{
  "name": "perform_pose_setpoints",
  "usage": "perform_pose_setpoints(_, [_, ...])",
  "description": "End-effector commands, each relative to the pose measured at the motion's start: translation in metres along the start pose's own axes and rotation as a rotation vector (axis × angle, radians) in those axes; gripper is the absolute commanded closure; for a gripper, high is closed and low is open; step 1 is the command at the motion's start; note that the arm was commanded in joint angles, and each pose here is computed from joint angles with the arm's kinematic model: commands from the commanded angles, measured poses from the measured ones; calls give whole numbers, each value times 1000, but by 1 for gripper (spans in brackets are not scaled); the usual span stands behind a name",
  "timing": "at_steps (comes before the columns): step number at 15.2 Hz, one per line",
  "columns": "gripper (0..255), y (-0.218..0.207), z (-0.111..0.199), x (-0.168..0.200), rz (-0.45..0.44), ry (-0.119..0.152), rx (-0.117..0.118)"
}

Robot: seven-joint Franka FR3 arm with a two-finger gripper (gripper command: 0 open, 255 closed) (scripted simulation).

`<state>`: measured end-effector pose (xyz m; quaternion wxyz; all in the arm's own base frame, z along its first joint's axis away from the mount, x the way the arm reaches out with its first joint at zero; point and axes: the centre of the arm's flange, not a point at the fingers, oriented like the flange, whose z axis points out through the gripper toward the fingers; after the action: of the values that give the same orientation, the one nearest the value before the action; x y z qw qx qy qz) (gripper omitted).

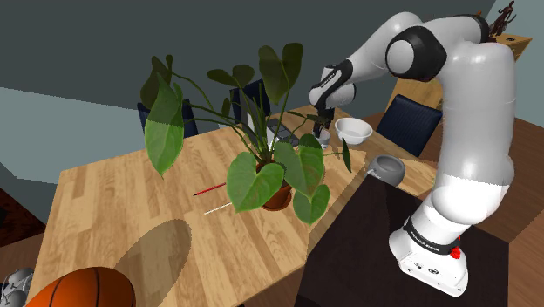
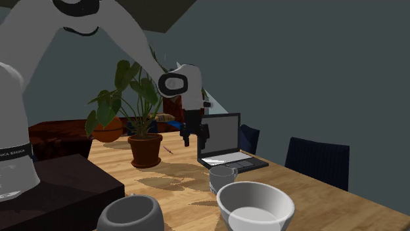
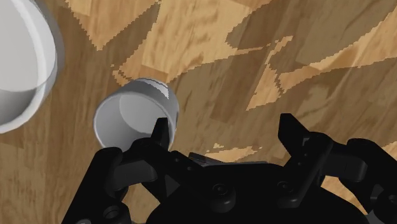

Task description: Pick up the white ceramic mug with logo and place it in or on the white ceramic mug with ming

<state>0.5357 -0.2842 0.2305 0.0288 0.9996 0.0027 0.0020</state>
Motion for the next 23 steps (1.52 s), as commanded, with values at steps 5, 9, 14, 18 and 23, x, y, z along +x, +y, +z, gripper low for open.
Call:
perform_pose_setpoints(5, [0,39,58,35,-9,-3,2])
perform_pose_setpoints(9, [0,54,86,49,-12,-3,3])
perform_pose_setpoints(14, [0,54,113,49,-12,-3,3])
perform_pose_setpoints(18, [0,54,121,49,-12,-3,3])
perform_pose_setpoints(23, [0,53,121,49,-12,-4,3])
